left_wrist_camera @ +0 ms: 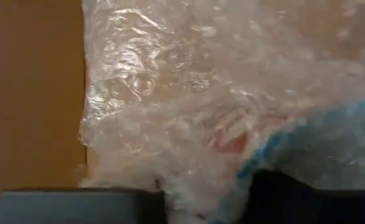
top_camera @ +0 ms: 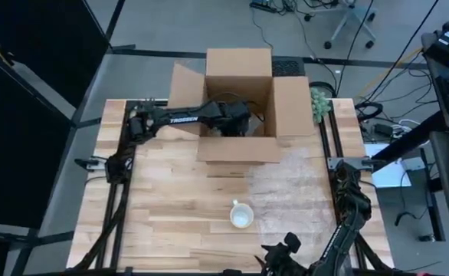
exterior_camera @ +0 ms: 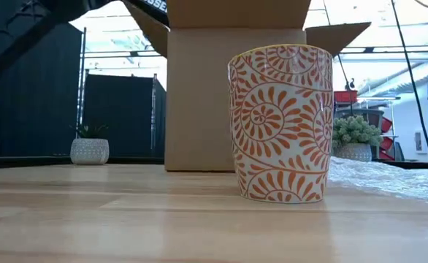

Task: Wrap mug
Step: Put the wrapped red mug into the cardboard box, then wrap the orange mug with the bubble wrap

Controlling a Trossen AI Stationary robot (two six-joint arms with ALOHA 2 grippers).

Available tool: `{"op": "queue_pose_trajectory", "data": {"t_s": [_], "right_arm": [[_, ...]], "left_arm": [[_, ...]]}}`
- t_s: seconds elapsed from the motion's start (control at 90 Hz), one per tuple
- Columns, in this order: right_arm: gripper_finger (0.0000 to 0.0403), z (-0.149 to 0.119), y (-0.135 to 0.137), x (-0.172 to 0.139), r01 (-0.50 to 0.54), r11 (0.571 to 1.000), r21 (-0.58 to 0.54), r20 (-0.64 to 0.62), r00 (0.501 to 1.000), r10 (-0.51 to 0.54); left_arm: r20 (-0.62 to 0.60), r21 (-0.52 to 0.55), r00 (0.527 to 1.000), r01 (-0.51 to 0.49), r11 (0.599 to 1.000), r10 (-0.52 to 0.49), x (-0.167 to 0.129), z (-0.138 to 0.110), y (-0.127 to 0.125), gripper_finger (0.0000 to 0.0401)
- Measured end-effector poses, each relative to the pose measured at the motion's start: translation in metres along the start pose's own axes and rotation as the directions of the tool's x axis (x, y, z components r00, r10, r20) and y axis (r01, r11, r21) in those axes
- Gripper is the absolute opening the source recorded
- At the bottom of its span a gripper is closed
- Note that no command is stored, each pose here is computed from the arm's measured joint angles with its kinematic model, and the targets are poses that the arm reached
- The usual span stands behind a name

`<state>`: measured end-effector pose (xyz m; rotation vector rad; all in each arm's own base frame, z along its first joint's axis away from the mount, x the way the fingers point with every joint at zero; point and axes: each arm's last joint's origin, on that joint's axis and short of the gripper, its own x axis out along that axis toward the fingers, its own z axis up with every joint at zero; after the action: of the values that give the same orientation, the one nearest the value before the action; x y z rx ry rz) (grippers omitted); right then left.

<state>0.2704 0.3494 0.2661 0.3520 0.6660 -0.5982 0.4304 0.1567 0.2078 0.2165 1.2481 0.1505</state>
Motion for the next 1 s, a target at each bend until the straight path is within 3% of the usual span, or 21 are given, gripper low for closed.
{"op": "queue_pose_trajectory", "data": {"t_s": [0.211,0.389,0.689,0.833,1.0], "right_arm": [[0.0157,0.0,0.0,0.0,0.0,1.0,-0.007,0.0,1.0,0.0],[0.0157,0.0,0.0,0.0,0.0,1.0,-0.02,0.0,1.0,0.0],[0.0157,0.002,0.0,0.002,0.005,1.0,-0.029,0.0,1.0,-0.005],[0.0157,0.002,-0.001,0.002,0.012,0.999,-0.039,0.001,1.0,-0.012],[0.0157,0.003,-0.001,0.003,0.018,0.998,-0.053,0.004,1.0,-0.018]], "left_arm": [[-0.056,0.002,0.998,0.043,0.999,-0.043,-0.02,0.0,0.003,0.0223],[-0.042,-0.006,0.998,0.055,0.998,-0.056,-0.055,0.011,0.011,0.0277],[0.148,-0.022,0.989,-0.025,0.999,0.028,-0.132,0.031,0.027,0.0295],[0.261,-0.04,0.963,-0.066,0.997,0.074,-0.176,0.024,0.024,0.0295],[0.305,-0.104,0.948,-0.064,0.992,0.094,-0.219,0.006,0.022,0.0295]]}}
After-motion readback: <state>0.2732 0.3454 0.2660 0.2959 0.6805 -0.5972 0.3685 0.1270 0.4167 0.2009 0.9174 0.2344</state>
